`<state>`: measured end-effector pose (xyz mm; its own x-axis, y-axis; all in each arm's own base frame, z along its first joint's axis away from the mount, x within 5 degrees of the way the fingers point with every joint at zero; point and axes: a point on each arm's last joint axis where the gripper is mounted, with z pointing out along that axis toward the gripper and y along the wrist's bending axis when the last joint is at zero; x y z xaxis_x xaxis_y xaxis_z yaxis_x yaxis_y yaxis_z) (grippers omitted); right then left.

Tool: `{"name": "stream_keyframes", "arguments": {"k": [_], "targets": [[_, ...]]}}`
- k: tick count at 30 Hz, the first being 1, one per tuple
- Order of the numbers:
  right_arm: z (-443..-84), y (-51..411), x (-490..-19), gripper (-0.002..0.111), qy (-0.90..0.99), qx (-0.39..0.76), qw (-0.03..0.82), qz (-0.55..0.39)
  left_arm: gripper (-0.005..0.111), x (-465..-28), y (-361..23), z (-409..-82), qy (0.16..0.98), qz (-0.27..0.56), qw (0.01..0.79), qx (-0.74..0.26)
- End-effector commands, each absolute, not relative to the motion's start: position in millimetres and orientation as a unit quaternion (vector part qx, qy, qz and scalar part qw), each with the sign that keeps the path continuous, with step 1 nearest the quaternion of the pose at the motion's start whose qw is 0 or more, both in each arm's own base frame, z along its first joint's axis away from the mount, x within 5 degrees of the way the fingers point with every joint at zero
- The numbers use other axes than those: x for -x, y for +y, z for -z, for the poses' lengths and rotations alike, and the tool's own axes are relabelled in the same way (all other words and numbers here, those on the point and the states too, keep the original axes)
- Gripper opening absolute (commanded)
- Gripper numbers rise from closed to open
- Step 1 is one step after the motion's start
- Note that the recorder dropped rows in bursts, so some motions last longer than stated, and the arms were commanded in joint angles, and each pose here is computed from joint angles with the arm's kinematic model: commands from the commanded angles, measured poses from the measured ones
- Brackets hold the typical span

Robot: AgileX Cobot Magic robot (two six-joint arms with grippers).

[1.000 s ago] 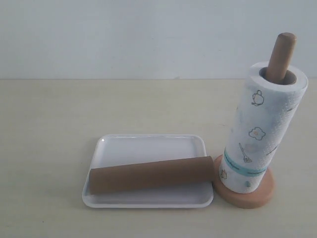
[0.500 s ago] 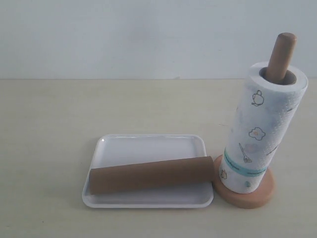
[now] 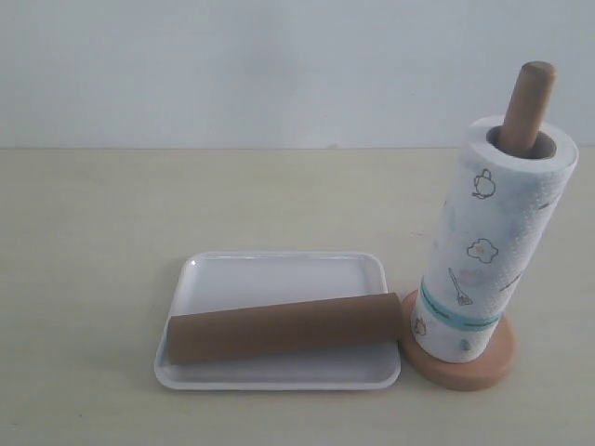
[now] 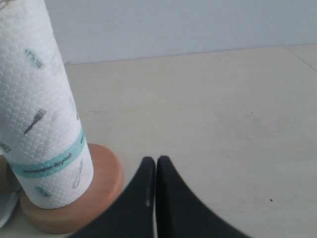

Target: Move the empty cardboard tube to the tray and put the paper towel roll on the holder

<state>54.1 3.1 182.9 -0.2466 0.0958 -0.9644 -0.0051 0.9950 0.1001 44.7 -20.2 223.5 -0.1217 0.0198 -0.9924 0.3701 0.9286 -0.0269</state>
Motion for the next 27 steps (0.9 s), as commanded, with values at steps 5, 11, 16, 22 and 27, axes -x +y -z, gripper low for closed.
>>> {"name": "stream_keyframes", "arguments": {"k": [5, 11, 16, 22, 27], "targets": [[-184.3, 2.5, -54.0, 0.000, 0.784, -0.030, 0.619, -0.037, 0.005, -48.3, -10.2, -224.1, 0.742, 0.067, 0.665, -0.047], [-184.3, 2.5, -54.0, 0.000, 0.784, -0.030, 0.619, -0.037, 0.005, -48.4, -9.6, -224.1, 0.742, 0.064, 0.666, -0.043], [-184.3, 2.5, -54.0, 0.000, 0.784, -0.030, 0.619, -0.037, 0.005, -52.3, -10.4, -198.3, 0.766, 0.069, 0.638, -0.039], [-184.3, 2.5, -54.0, 0.000, 0.784, -0.030, 0.619, -0.037, 0.005, -53.9, -10.2, -187.6, 0.773, 0.095, 0.628, -0.003], [-184.3, 2.5, -54.0, 0.000, 0.784, -0.030, 0.619, -0.037, 0.005, -54.0, -9.3, -187.4, 0.772, 0.129, 0.621, 0.048]]}}
